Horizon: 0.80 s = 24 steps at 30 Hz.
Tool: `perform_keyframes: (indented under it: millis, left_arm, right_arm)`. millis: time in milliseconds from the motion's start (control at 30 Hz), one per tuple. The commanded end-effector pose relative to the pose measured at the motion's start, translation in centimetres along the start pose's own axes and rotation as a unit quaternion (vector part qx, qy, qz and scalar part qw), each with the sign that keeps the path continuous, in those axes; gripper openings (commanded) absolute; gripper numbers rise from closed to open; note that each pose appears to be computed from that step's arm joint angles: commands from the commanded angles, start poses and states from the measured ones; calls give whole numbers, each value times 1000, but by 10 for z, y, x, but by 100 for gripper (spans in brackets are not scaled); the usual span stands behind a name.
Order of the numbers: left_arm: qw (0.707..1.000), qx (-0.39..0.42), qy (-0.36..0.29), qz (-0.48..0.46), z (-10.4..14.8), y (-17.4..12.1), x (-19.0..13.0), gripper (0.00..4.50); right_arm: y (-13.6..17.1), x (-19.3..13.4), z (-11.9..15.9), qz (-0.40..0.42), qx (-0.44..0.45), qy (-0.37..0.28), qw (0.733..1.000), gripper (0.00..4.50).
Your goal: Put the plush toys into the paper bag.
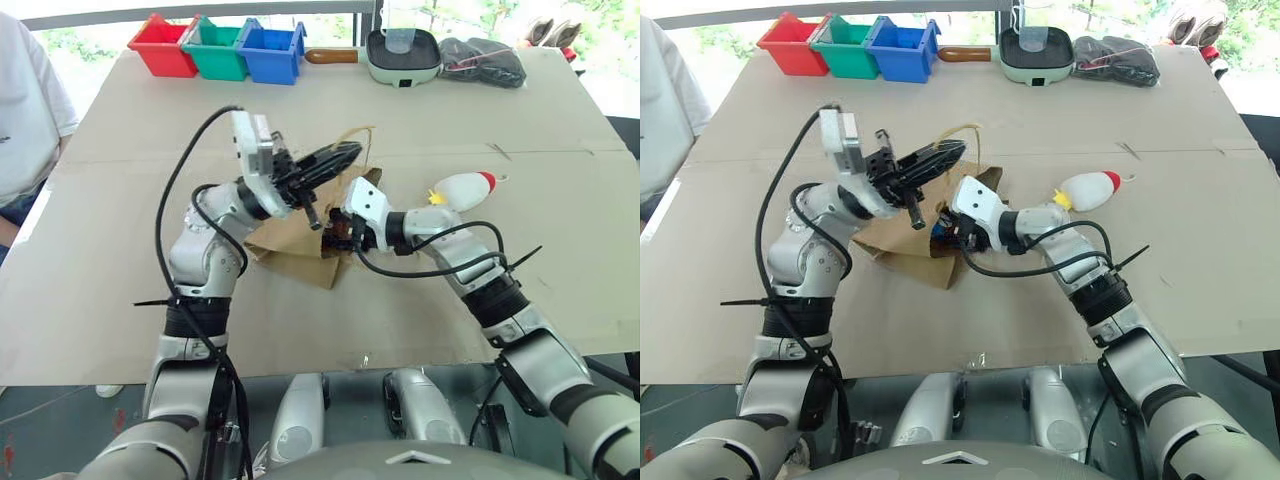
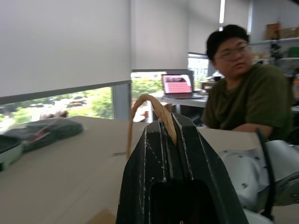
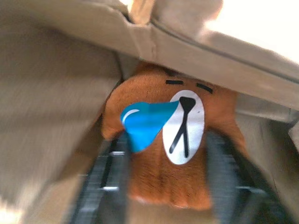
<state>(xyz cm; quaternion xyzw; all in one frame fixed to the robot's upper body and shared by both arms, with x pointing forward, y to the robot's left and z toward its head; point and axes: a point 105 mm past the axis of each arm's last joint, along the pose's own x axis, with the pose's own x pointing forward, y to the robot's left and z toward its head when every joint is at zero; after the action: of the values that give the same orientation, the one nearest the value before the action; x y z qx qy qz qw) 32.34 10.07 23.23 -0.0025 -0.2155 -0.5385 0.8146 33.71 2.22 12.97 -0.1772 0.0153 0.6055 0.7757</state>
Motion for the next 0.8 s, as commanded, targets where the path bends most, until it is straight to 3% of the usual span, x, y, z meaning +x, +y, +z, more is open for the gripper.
perform_keyframes:
  millis: [33, 167, 267, 333, 433, 500, 600, 800]
  left_arm:
    - [998, 48, -13, 29, 21, 4, -14, 0]
    - [996, 54, -6, 73, 23, 9, -29, 0]
    - [993, 63, -11, 96, 26, 10, -33, 0]
    - [992, 67, -16, 110, 28, 12, -33, 0]
    - [992, 58, -29, 112, 32, 11, -29, 0]
    - [993, 54, -32, 103, 32, 8, -24, 0]
    - [994, 48, -37, 92, 34, 4, -18, 0]
    - [995, 47, -38, 85, 38, 4, -15, 0]
  right_arm:
    - [-8, -22, 14, -40, -31, -28, 998, 361]
    - [-5, -59, 28, -102, -21, -54, 993, 361]
    - [-29, -121, 26, -242, 0, -21, 970, 361]
    - [-53, -153, 11, -340, 0, 44, 939, 361]
    - [-79, -180, -19, -416, 27, 141, 898, 361]
    - [-95, -185, -44, -433, 64, 200, 876, 361]
    - [-105, -177, -70, -417, 120, 232, 871, 361]
    - [-105, -177, -75, -402, 125, 223, 879, 92]
